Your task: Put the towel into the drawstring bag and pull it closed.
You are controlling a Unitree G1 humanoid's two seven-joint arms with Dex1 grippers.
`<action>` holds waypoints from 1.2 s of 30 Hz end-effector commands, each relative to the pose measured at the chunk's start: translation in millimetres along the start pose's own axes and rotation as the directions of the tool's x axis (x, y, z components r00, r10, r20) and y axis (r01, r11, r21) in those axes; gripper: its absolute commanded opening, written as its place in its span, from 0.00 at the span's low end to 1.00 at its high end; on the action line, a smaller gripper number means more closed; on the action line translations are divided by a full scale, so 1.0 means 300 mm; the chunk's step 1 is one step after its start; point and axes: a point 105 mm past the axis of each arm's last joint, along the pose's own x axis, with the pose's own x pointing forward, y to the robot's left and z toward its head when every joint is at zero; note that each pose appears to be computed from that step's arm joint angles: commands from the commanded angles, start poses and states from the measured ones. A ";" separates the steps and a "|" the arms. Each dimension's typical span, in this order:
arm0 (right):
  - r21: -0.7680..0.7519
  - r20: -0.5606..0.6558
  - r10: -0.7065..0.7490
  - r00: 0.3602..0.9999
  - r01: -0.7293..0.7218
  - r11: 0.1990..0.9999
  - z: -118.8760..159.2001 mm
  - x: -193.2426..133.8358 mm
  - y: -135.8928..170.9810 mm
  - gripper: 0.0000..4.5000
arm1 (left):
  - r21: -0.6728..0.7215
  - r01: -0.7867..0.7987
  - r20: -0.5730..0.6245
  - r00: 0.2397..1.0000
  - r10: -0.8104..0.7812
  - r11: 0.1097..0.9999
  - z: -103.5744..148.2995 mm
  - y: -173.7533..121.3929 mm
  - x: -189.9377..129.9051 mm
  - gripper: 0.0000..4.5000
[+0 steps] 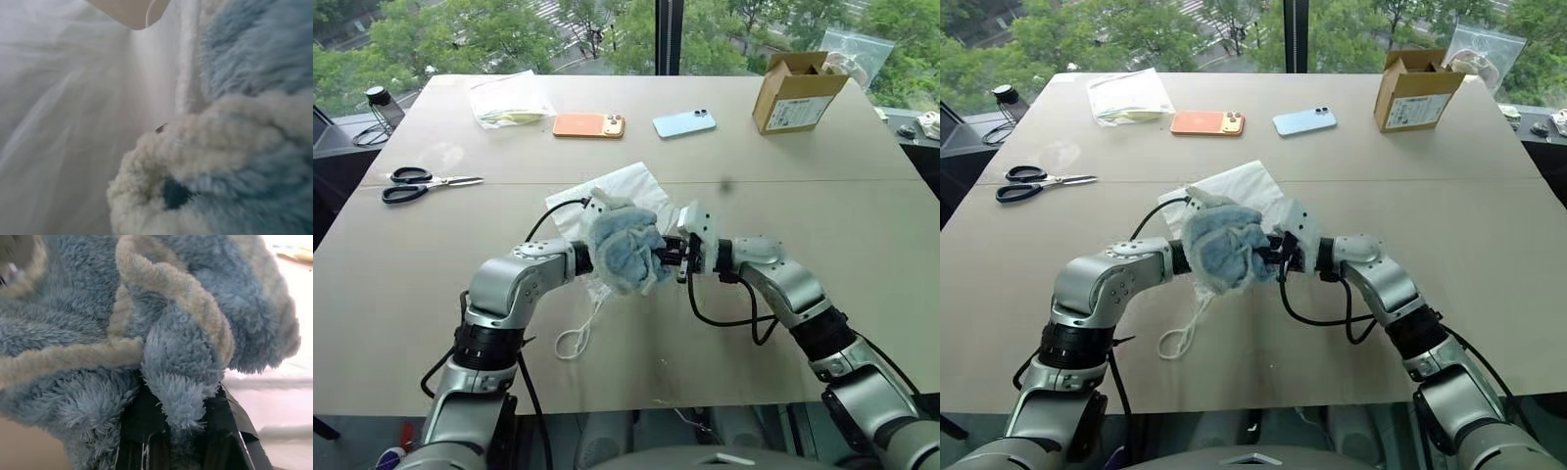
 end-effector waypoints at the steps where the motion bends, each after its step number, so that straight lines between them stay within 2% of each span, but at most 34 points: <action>1: -0.052 -0.227 -0.071 0.971 0.061 0.997 -0.149 -0.028 -0.031 0.00 | 0.197 0.126 0.123 0.981 -0.152 0.972 0.130 -0.137 -0.011 0.00; 7: -0.116 -0.421 -0.154 0.894 0.115 0.987 -0.236 -0.077 -0.055 0.00 | 0.202 0.068 0.196 0.975 -0.108 0.977 0.196 -0.112 -0.019 0.00; 13: -0.146 -0.450 -0.174 0.876 0.120 0.982 -0.242 -0.091 -0.053 0.00 | 0.192 0.065 0.251 0.961 -0.113 0.979 0.237 -0.109 -0.043 0.00; 19: -0.154 -0.472 -0.216 0.854 0.162 0.975 -0.254 -0.096 -0.079 0.00 | 0.208 0.104 0.247 0.956 -0.155 0.973 0.245 -0.136 -0.058 0.00; 21: -0.080 -0.423 -0.227 0.877 0.213 0.974 -0.227 -0.078 -0.085 0.00 | 0.232 0.120 0.217 0.961 -0.171 0.965 0.228 -0.152 -0.057 0.00; 23: 0.179 -0.257 -0.240 0.936 0.290 0.940 -0.143 -0.035 -0.088 0.00 | 0.243 0.139 0.176 0.967 -0.185 0.960 0.192 -0.169 -0.058 0.00; 25: 0.377 -0.162 -0.277 0.947 0.318 0.870 -0.106 -0.028 -0.100 0.00 | 0.234 0.138 0.157 0.972 -0.178 0.962 0.166 -0.171 -0.065 0.00; 31: 0.529 -0.199 -0.407 0.891 0.447 0.721 -0.150 -0.084 -0.137 0.00 | 0.197 0.122 0.125 0.981 -0.148 0.973 0.107 -0.167 -0.105 0.00; 36: 0.675 -0.143 -0.452 0.880 0.421 0.606 -0.114 -0.108 -0.137 0.00 | 0.180 0.104 0.160 0.978 -0.133 0.978 0.117 -0.159 -0.125 0.00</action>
